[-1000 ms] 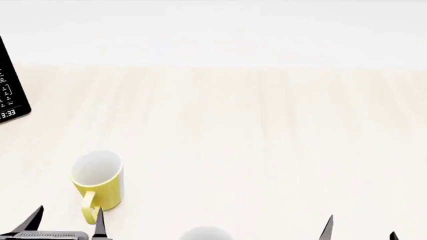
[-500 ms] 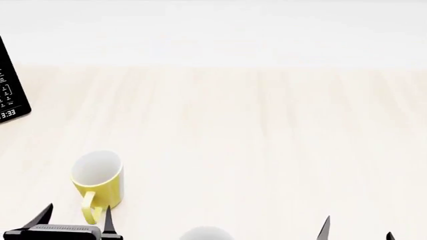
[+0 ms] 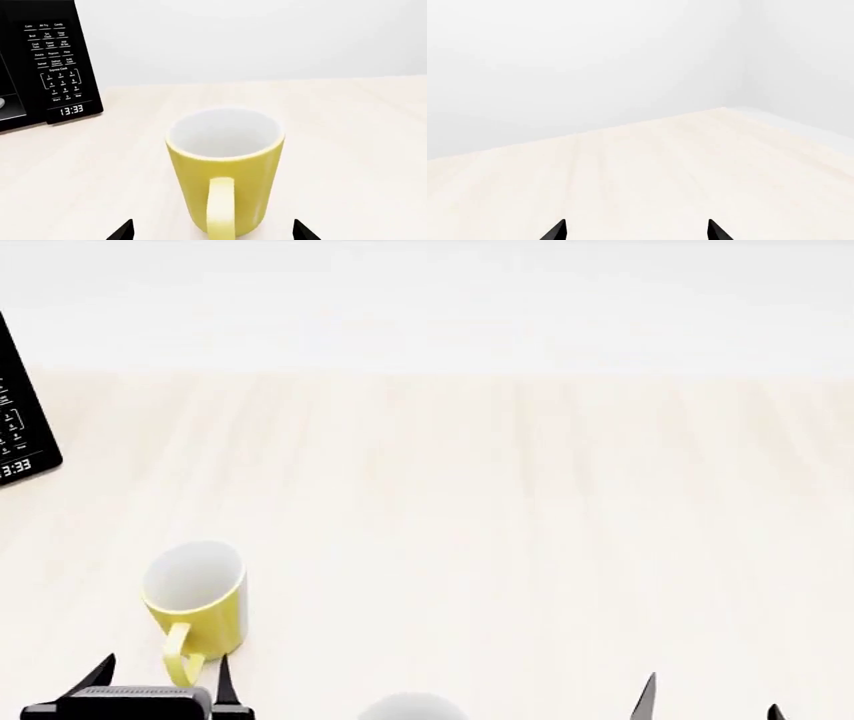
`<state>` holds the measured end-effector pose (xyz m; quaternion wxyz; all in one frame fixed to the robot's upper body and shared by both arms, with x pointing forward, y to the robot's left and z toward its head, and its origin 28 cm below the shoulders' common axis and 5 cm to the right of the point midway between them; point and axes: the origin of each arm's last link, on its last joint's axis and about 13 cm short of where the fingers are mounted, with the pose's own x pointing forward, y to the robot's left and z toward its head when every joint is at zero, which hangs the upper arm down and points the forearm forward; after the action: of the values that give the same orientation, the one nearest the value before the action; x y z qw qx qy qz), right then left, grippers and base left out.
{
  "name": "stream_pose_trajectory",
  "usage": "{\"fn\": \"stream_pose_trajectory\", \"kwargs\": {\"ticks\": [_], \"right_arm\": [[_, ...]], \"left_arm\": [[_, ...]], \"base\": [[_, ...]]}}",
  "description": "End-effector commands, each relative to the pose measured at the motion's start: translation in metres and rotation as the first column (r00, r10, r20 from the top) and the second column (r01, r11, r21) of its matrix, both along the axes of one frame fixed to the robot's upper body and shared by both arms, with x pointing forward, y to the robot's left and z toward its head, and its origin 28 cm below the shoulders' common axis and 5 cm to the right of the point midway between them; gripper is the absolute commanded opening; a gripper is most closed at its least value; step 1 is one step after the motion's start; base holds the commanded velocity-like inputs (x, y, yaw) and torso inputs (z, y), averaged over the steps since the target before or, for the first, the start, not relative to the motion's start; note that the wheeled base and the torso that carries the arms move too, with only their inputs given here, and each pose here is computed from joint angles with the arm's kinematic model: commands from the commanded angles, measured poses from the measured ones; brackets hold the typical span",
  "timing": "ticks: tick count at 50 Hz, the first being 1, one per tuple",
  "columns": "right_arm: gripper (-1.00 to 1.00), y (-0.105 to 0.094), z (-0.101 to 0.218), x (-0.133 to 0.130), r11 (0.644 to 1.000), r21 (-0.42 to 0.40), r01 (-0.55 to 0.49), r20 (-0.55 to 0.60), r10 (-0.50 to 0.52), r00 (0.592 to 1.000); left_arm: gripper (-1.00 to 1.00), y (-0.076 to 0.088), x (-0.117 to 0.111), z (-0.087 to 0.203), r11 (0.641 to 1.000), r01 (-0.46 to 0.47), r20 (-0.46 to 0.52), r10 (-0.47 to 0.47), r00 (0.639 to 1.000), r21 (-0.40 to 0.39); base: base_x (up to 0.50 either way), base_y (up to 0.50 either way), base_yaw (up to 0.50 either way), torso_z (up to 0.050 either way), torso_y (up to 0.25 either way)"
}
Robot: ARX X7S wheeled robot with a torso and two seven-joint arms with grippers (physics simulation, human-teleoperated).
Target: Put the yellow and white mug to the front of the white mug.
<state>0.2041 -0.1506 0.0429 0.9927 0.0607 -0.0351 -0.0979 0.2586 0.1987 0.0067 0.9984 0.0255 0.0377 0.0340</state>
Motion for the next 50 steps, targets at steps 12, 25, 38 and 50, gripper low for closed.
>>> {"fn": "stream_pose_trajectory", "kwargs": {"ticks": [12,25,38,50], "right_arm": [[1.0,-0.001,0.001,-0.001,1.0,0.0,0.005,0.003,-0.005,1.0],[1.0,-0.001,0.001,-0.001,1.0,-0.001,0.005,0.001,-0.005,1.0],[1.0,-0.001,0.001,-0.001,1.0,-0.001,0.006,0.002,-0.006,1.0],[1.0,-0.009,0.002,-0.005,0.999,0.005,0.039,0.007,-0.039,0.999]], "left_arm": [[-1.0,0.001,0.005,-0.001,1.0,0.019,0.012,-0.018,1.0,-0.014],[-1.0,0.004,0.007,-0.001,0.999,0.038,0.012,-0.038,0.999,-0.027],[-1.0,0.014,0.016,0.004,0.971,0.24,0.105,-0.239,0.965,0.003],[-1.0,0.063,0.046,0.025,0.968,0.244,0.081,-0.24,0.967,-0.049]], "base": [[0.0,0.0,0.0,0.0,0.0],[0.0,0.0,0.0,0.0,0.0],[0.0,0.0,0.0,0.0,0.0],[0.0,0.0,0.0,0.0,0.0]]}}
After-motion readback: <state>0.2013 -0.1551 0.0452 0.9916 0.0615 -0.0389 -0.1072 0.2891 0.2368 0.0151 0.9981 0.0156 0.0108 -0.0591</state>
